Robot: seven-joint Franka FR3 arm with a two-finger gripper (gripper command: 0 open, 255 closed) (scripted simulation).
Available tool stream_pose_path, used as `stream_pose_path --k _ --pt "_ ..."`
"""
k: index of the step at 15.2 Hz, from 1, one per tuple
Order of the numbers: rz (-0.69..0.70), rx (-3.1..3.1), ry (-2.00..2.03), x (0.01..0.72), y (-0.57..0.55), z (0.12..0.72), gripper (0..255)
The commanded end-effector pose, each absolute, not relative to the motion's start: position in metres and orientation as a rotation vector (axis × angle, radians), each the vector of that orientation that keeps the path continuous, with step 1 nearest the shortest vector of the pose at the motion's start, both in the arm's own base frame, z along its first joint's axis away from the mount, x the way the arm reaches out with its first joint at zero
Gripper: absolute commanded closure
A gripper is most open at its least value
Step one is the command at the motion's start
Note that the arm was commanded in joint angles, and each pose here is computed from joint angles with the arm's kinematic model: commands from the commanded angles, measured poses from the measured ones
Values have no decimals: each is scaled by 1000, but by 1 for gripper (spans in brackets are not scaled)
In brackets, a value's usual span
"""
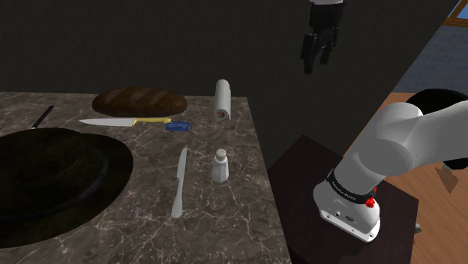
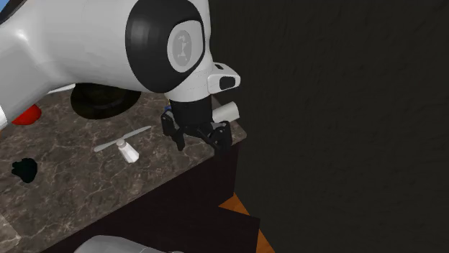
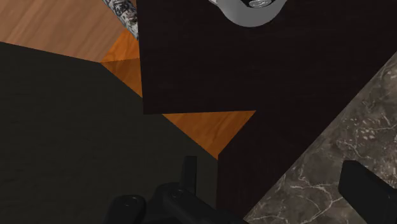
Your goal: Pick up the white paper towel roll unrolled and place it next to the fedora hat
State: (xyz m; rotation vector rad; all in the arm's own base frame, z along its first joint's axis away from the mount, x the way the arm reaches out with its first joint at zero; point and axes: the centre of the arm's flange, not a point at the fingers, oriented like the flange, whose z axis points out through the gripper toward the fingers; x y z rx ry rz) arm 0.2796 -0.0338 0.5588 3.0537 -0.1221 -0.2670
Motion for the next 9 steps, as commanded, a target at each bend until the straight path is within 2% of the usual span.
stream_pose_path --k 1,9 --pt "-267 3054 -122 280 -34 559 0" --pt "-201 2991 -348 353 16 503 0"
